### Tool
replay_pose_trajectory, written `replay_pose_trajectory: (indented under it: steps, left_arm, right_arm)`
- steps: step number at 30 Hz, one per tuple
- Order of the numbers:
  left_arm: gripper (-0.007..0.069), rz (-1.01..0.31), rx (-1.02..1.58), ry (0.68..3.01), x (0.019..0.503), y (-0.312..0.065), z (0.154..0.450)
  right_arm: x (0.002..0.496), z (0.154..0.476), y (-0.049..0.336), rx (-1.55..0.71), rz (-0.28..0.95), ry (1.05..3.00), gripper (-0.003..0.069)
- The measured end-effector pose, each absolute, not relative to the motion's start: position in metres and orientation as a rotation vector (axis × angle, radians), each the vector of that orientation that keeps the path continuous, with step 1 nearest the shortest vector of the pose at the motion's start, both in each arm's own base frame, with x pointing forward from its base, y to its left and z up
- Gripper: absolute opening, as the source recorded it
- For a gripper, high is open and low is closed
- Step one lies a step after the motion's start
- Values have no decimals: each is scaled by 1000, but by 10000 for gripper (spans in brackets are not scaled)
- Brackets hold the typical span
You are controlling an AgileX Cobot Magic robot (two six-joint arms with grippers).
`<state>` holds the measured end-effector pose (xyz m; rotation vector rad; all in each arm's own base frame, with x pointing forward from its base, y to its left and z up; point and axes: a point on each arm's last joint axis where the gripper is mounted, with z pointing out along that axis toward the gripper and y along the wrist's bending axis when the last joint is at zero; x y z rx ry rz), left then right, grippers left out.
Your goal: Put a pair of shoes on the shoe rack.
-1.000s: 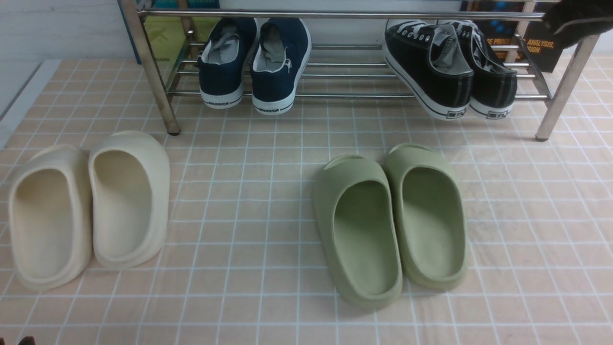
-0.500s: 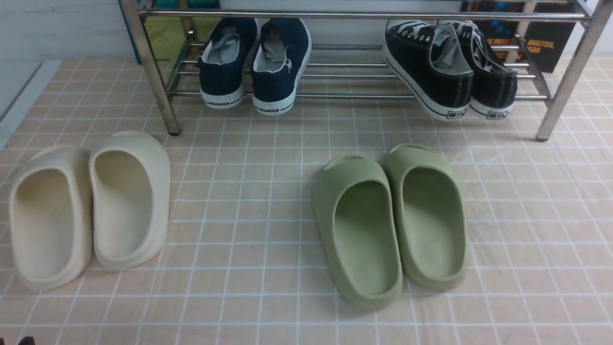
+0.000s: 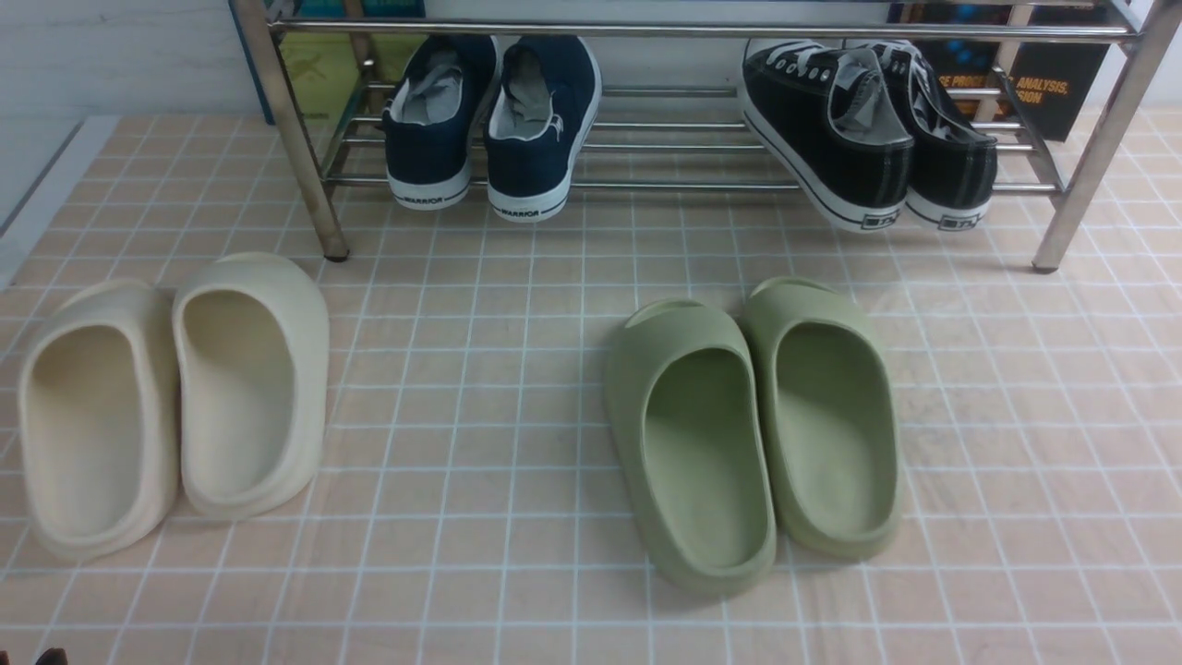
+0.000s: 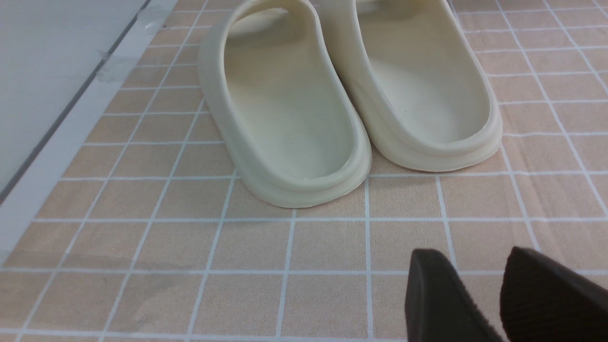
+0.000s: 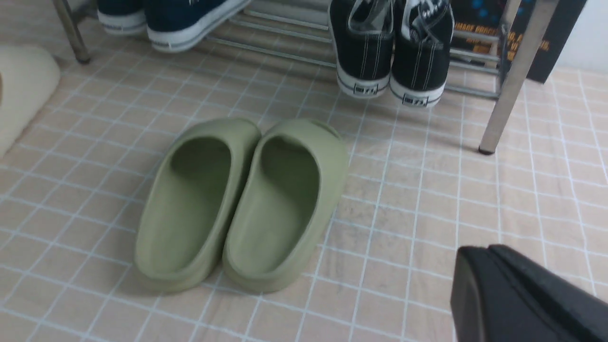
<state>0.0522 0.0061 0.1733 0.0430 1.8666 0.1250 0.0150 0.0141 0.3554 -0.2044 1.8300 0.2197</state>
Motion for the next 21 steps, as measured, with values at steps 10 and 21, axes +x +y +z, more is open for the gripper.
replay_pose_trajectory:
  steps: [10,21]
  left_arm:
    - [239,125,43,1866,52,6,173]
    - [239,125,43,1866,52,6,173]
  right_arm:
    - [22,339,15,-151,260,1766,-19]
    - [51,252,-1,49,-2,1558,-19]
